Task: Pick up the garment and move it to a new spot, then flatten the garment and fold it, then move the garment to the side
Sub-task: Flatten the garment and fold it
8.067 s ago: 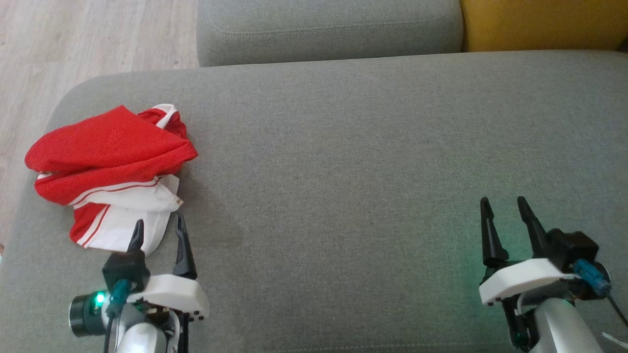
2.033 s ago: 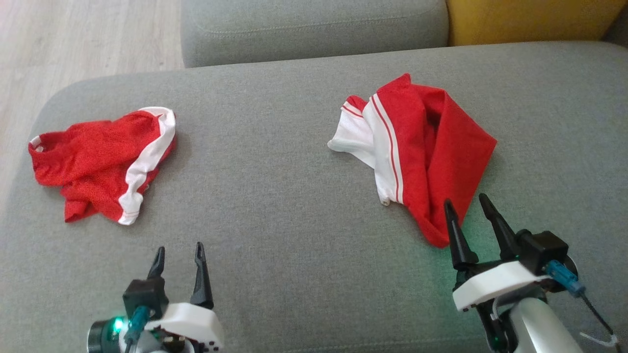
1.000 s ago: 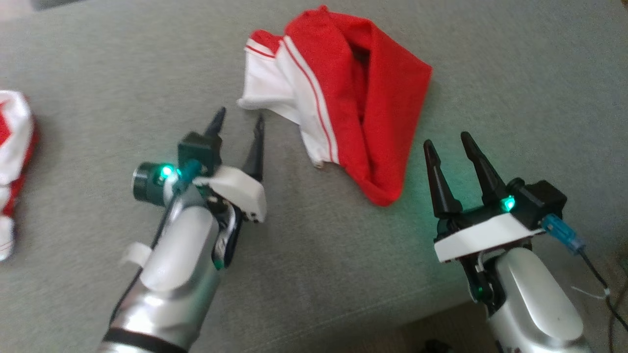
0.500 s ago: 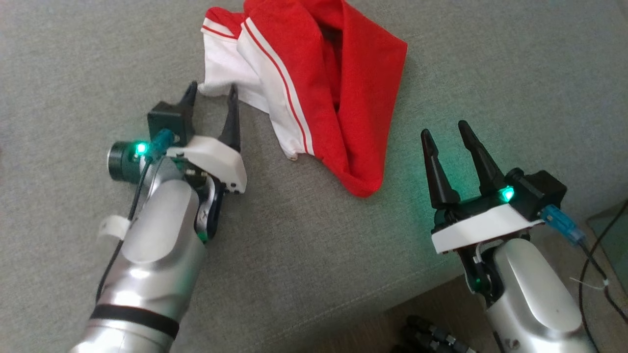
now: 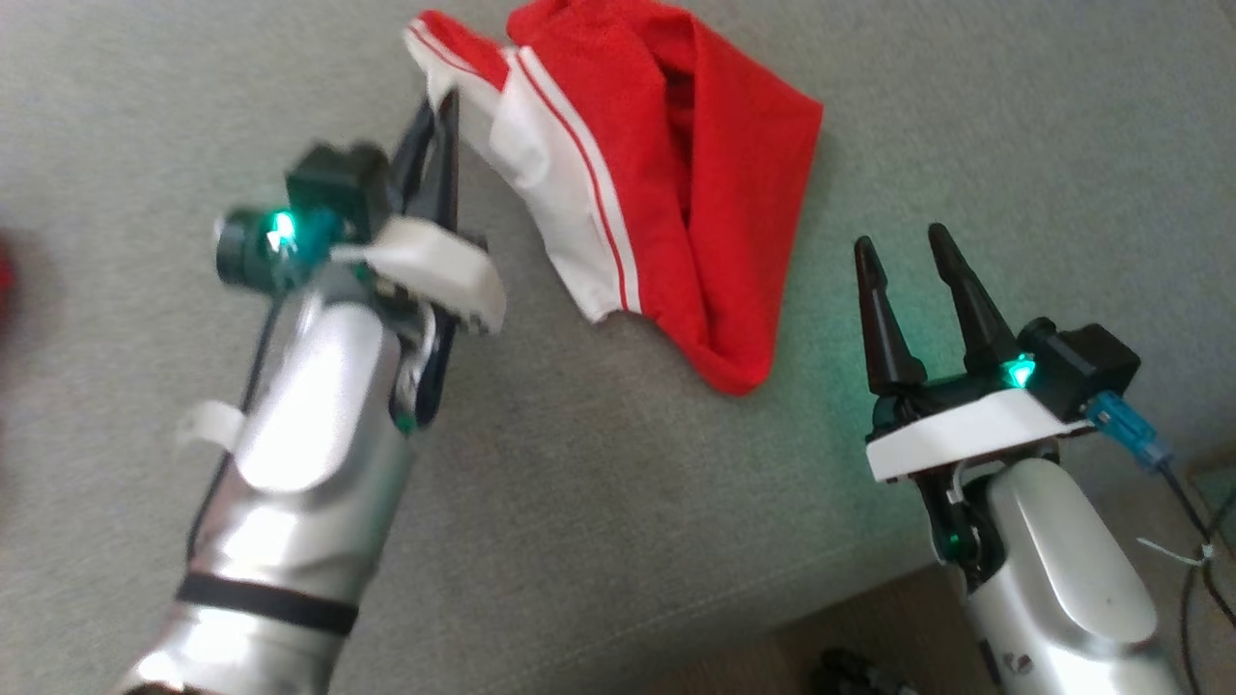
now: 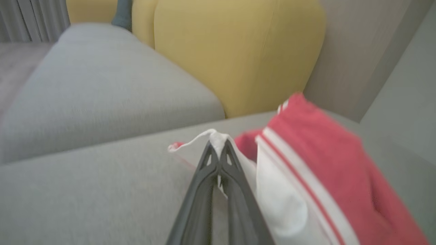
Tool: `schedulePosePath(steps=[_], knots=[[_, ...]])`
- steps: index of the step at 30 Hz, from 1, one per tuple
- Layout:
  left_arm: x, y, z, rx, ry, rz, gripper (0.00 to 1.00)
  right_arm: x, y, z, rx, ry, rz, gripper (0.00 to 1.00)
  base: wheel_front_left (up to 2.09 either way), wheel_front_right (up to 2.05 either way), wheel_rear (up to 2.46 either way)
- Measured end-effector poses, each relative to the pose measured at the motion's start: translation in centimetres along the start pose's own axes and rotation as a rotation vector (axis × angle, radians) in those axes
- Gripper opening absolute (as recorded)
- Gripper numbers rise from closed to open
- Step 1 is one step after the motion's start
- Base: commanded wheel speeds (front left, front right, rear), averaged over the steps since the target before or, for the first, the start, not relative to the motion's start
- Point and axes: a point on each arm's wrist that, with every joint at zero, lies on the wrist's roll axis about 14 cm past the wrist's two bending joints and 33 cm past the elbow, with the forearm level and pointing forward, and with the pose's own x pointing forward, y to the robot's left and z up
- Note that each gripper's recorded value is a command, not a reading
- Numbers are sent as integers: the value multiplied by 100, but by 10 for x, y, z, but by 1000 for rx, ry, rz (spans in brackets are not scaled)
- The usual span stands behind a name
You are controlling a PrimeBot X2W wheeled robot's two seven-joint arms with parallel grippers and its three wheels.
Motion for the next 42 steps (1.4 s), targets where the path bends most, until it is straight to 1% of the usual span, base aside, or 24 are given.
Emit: schedulePosePath(steps=[3,6,7,10,13,16,19,21,23,28,29,30,31,32,33,34,37,42], knots=[[5,3,61,39,-152,7,0,-3,3,5,9,-16,6,100,0,0,0],[1,12,136,91,-334,37,0,-9,8,8,15,-27,18,100,0,0,0],[-8,19,170,128,-411,55,0,-14,12,7,24,-29,25,100,0,0,0],[-25,34,191,170,-445,92,0,-20,22,5,32,-25,49,100,0,0,0],[-40,49,207,214,-466,131,0,-19,34,11,41,-45,81,100,0,0,0],[-53,57,223,238,-498,157,0,-18,43,16,45,-61,107,100,0,0,0],[-66,70,231,239,-515,208,0,-18,52,18,51,-69,131,100,0,0,0],[-77,81,227,229,-508,250,0,-19,57,16,54,-63,142,100,0,0,0],[-89,96,211,198,-476,306,0,-19,62,14,56,-58,156,100,0,0,0],[-137,139,144,110,-333,487,0,-17,77,10,48,-46,200,100,0,0,0],[-137,139,144,110,-333,487,0,-17,77,10,48,-46,200,100,0,0,0],[-147,146,130,90,-305,521,0,-16,80,9,45,-44,210,100,0,0,0],[-157,152,117,75,-275,554,25,-15,84,9,42,-41,222,100,0,0,0],[-166,157,105,67,-243,581,25,-14,87,8,40,-39,232,100,0,0,0],[-175,162,93,56,-214,610,84,-13,91,7,39,-34,242,100,0,0,0],[-183,167,83,48,-188,636,100,-12,95,5,39,-29,253,100,0,0,0],[-199,173,63,26,-141,679,100,-10,104,-2,34,-8,282,100,0,0,0],[-210,173,54,13,-125,704,100,-1,117,-14,6,32,335,100,0,0,0]])
